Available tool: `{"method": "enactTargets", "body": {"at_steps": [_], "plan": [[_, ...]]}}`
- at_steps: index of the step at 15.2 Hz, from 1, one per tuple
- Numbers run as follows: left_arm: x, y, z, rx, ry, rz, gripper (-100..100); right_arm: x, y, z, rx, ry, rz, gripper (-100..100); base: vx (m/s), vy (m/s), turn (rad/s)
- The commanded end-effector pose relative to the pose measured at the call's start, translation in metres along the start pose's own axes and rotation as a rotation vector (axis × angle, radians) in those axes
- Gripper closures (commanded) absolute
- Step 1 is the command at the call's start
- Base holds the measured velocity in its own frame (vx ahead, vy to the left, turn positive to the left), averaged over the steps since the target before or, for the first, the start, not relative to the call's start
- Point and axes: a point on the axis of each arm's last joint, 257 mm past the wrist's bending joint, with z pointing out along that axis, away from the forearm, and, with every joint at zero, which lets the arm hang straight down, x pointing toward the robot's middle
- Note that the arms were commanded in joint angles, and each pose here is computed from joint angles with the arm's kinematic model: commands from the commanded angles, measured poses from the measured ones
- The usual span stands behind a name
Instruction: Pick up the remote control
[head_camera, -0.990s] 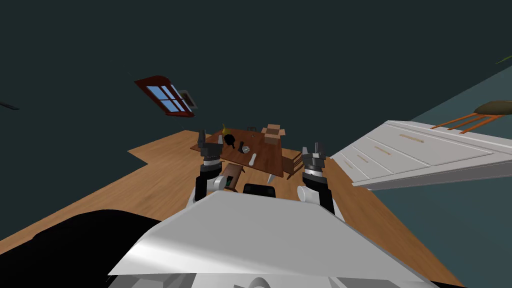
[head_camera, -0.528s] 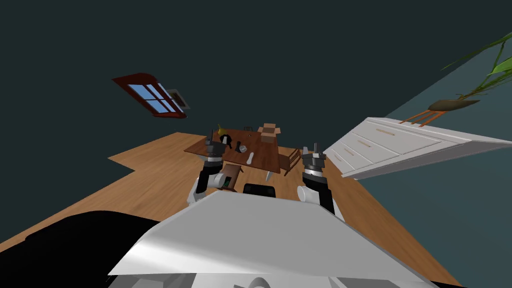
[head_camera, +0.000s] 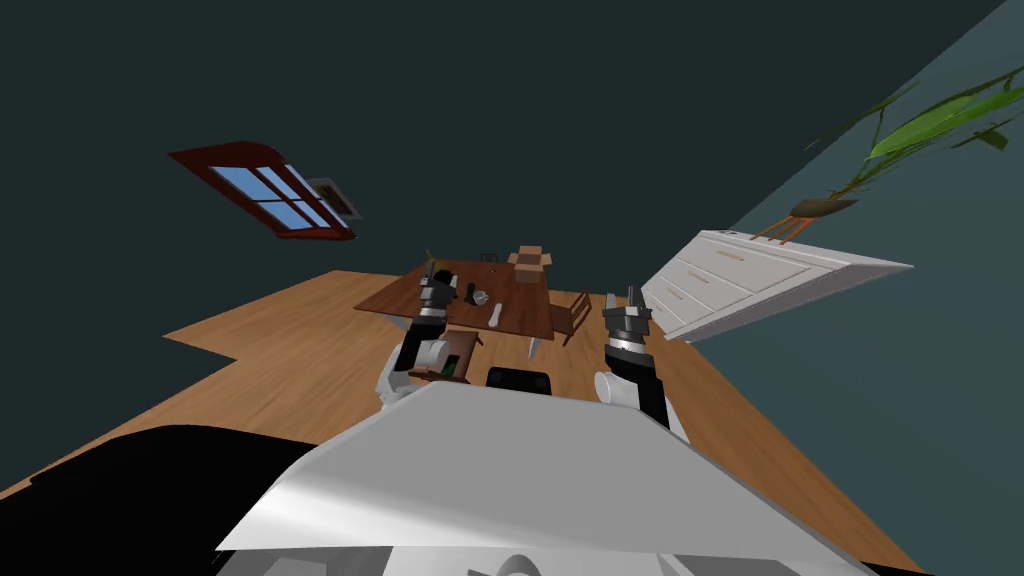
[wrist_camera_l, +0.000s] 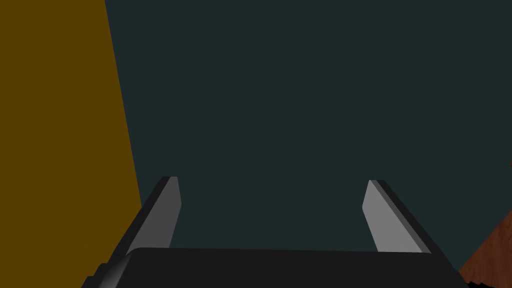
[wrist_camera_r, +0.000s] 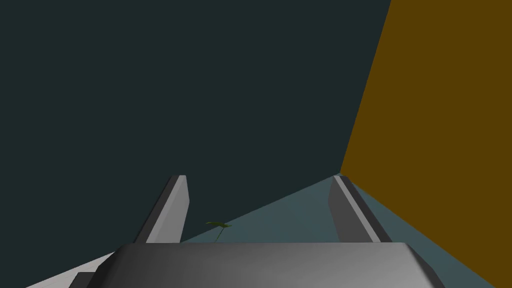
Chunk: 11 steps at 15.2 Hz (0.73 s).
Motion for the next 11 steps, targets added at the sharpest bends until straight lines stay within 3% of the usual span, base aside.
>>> {"method": "enactTargets", "body": {"at_steps": [1,5,7,8,10,11], "plan": [[-0.004,0.008,0.002,-0.027,-0.008,-0.01,-100,0.0,0.0,0.0,0.0,0.0,0.0,0,-0.033,-0.003,-0.066],[-0.026,0.037,0.012,-0.112,-0.043,-0.058,-100,0.0,0.0,0.0,0.0,0.0,0.0,0,-0.04,-0.009,-0.157],[-0.028,0.042,0.011,-0.13,-0.051,-0.059,-100,0.0,0.0,0.0,0.0,0.0,0.0,0,-0.037,-0.008,-0.135],[-0.04,0.053,0.016,-0.159,-0.071,-0.082,-100,0.0,0.0,0.0,0.0,0.0,0.0,0,-0.038,-0.006,-0.419],[-0.042,0.059,0.015,-0.184,-0.083,-0.088,-100,0.0,0.0,0.0,0.0,0.0,0.0,0,-0.038,-0.006,0.0],[-0.056,0.07,0.019,-0.211,-0.109,-0.109,-100,0.0,0.0,0.0,0.0,0.0,0.0,0,-0.04,-0.014,-0.166]]}}
